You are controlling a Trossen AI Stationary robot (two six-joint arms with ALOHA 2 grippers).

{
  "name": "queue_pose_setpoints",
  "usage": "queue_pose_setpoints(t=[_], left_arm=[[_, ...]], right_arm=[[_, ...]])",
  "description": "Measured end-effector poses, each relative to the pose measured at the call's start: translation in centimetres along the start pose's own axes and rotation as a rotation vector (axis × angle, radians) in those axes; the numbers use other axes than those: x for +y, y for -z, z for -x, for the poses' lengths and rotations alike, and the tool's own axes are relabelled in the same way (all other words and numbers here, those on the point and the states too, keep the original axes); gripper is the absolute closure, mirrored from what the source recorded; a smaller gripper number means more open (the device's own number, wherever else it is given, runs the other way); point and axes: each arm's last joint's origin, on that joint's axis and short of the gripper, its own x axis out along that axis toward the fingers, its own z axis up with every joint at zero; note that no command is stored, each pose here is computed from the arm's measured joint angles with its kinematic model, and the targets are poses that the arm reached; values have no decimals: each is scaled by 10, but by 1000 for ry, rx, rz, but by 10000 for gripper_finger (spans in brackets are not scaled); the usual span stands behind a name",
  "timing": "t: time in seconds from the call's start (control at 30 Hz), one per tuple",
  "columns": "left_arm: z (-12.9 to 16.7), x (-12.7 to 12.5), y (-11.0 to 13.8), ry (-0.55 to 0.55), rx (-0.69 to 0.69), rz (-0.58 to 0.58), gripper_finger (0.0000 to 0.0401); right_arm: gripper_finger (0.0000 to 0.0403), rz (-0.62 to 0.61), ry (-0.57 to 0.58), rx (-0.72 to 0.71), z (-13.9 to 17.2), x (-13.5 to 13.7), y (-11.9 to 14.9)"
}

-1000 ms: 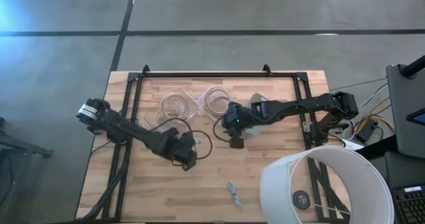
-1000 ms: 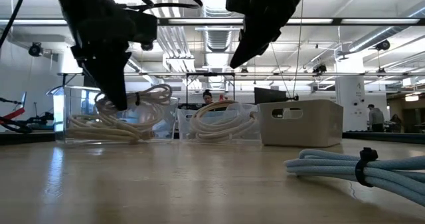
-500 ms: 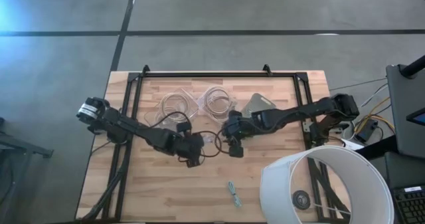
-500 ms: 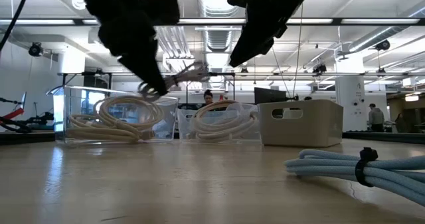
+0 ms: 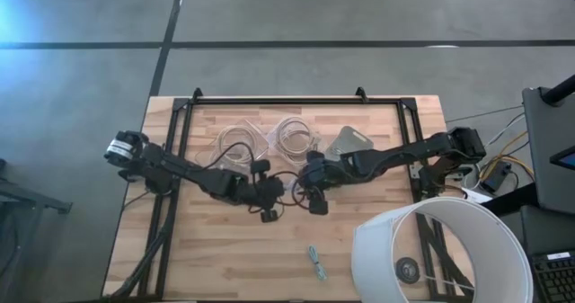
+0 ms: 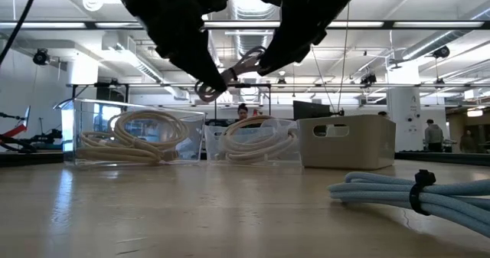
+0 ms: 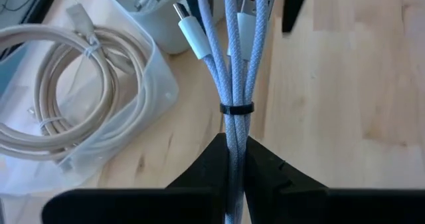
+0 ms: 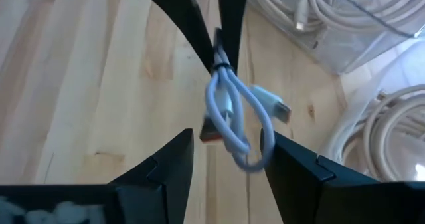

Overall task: Pick & Place USB Port
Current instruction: Put the purple charger cable into the white bin

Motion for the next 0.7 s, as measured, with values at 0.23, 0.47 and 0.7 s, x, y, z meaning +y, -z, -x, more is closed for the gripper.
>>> queue_pose_setpoints(t=[0.23,0.47,0.7], left_arm=[[-2,4,-3,-7,-14,18,370],[-3,6,-5,-6,-31,31,369],[-3,5,-7,-1,-51,47,367]], right_arm=[[240,53,-3,-50,0,1,-5],[280,62,-3,-51,0,0,-5],[336,119,-1,-43,0,0,-4]])
